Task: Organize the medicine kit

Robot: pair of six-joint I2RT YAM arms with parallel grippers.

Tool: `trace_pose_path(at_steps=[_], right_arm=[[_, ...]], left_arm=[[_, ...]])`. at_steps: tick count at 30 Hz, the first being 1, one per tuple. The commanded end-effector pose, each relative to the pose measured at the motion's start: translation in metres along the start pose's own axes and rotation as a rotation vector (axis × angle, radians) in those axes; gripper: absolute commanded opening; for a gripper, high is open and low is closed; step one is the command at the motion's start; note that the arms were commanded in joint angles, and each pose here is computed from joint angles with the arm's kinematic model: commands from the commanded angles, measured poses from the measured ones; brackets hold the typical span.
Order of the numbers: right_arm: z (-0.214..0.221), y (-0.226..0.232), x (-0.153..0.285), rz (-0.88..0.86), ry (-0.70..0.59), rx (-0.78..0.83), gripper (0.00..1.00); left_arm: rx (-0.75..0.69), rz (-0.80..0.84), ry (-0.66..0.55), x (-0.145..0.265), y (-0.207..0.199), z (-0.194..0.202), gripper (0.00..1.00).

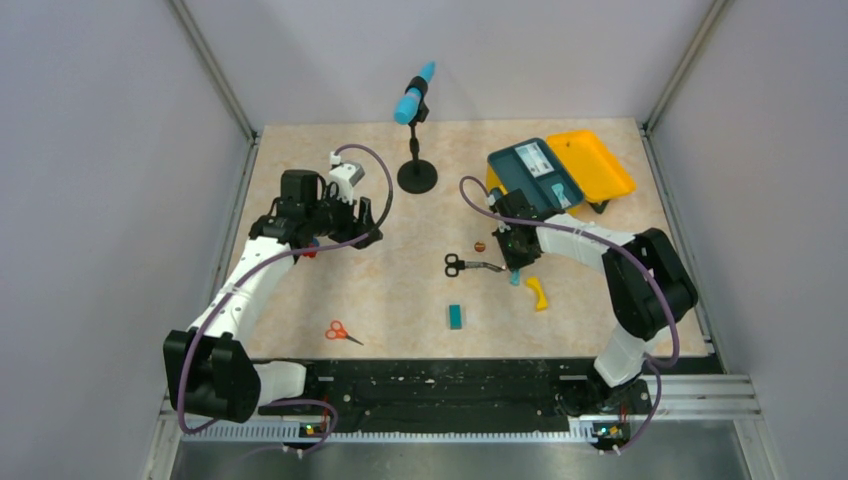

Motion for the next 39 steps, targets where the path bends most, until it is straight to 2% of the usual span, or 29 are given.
trace_pose_path(at_steps=[1, 6, 15, 17, 20, 26, 30, 34, 37, 38, 39], right_arm=[[0.009, -0.005, -0.008, 0.062, 0.040, -0.021, 0.01], [-0.004, -0.002, 0.018, 0.005, -0.012, 0.021, 0.00], [-0.020, 0.006, 0.127, -0.304, -0.214, 0.271, 0.00], [-0.023, 0.004, 0.142, -0.305, -0.285, 0.315, 0.00], [-0.043, -0.006, 0.161, -0.204, -0.422, 0.386, 0.00], [-0.106, -0.034, 0.173, -0.113, -0.587, 0.637, 0.00], [-0.143, -0.063, 0.166, -0.030, -0.586, 0.689, 0.00], [-0.160, -0.086, 0.155, 0.041, -0.551, 0.684, 0.00], [-0.156, -0.082, 0.152, -0.065, -0.527, 0.707, 0.00], [-0.151, -0.075, 0.154, -0.148, -0.525, 0.732, 0.03], [-0.145, -0.064, 0.159, -0.269, -0.551, 0.765, 0.12]], left_arm=[[-0.022, -0.006, -0.062, 0.004, 0.000, -0.009, 0.68], [-0.022, -0.004, -0.066, 0.004, 0.000, -0.012, 0.68], [-0.012, 0.008, -0.053, 0.000, 0.001, -0.011, 0.67], [-0.012, 0.013, -0.056, 0.000, 0.001, -0.014, 0.67], [-0.012, 0.017, -0.061, -0.001, 0.002, -0.017, 0.67], [-0.028, 0.029, -0.055, 0.000, 0.001, -0.017, 0.67], [-0.083, 0.030, -0.027, 0.003, 0.002, -0.014, 0.67], [-0.158, 0.016, 0.004, 0.009, 0.004, -0.010, 0.67], [-0.192, -0.001, 0.012, 0.013, 0.004, -0.008, 0.67], [-0.198, 0.000, 0.014, 0.014, 0.003, -0.007, 0.67], [-0.203, 0.001, 0.017, 0.016, 0.002, -0.006, 0.67]])
Point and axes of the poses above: each gripper's point midway between its finger pads, its own x axis back along the fingers, its own y axis along the line the jaws close on, z = x × y, the point moved 9 cm from there along x, back along the fingers, and after that the axes turned 7 degrees about -x, right-handed, at the moved point
